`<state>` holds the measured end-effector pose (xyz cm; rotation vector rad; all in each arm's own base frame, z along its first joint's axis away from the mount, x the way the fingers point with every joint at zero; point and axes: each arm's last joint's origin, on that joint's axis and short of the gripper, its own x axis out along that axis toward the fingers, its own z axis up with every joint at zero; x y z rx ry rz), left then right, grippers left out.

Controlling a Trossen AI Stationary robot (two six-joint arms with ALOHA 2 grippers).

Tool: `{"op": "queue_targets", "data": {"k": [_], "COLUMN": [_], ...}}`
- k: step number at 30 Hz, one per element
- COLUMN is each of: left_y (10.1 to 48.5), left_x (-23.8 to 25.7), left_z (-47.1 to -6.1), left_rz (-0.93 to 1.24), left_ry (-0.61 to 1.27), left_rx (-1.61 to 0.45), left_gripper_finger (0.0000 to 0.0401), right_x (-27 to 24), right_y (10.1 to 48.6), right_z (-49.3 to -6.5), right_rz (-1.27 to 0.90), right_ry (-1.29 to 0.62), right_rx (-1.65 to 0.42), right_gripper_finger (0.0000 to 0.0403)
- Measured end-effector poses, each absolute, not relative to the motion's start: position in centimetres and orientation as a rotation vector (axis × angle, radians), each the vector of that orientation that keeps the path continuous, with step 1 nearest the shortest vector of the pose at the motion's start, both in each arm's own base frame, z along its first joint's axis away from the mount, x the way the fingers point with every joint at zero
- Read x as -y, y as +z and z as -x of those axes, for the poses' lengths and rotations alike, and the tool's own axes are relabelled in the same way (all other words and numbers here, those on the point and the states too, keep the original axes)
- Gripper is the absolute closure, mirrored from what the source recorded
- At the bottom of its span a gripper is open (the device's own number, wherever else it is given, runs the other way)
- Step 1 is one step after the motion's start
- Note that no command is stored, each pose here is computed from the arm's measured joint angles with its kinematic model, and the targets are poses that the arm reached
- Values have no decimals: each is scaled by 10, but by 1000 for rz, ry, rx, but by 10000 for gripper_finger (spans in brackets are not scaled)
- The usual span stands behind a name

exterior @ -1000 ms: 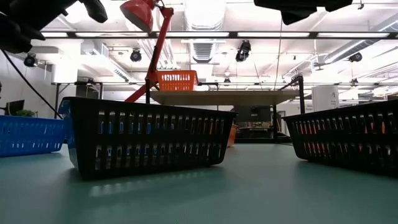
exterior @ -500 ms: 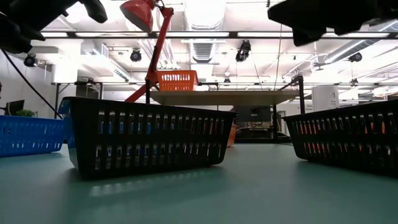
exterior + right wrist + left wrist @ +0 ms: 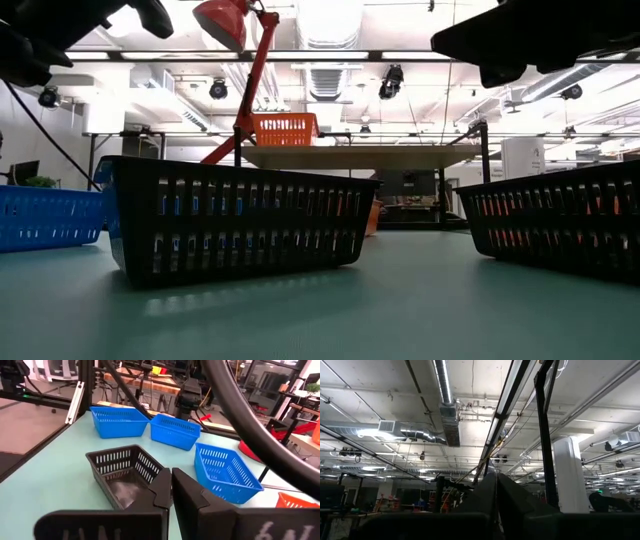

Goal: Stack baskets on shelf by color
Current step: Put the top right blue bin on the shelf

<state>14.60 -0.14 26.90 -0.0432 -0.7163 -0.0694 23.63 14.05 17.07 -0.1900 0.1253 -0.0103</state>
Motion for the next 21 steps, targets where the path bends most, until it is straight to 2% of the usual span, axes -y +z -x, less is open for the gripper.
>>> {"op": "queue_targets", "data": {"k": [6,14,21], "left_y": [266,263,250], "left_x": [1,1,2], "left_z": [-149,-155,-171], "left_rz": [45,46,58], "left_ry": [-70,-69,-70], "left_rx": [697,671,568], "left_gripper_finger": [401,401,401], "right_x": [-141,-139,-139], "right_y": [174,174,175], "right_z": [-239,-239,-239], "right_rz": [192,181,171], "right_ry": [-54,-104,-108], "right_rx": [-124,-121,-118], "right_gripper_finger": [378,317,270]}}
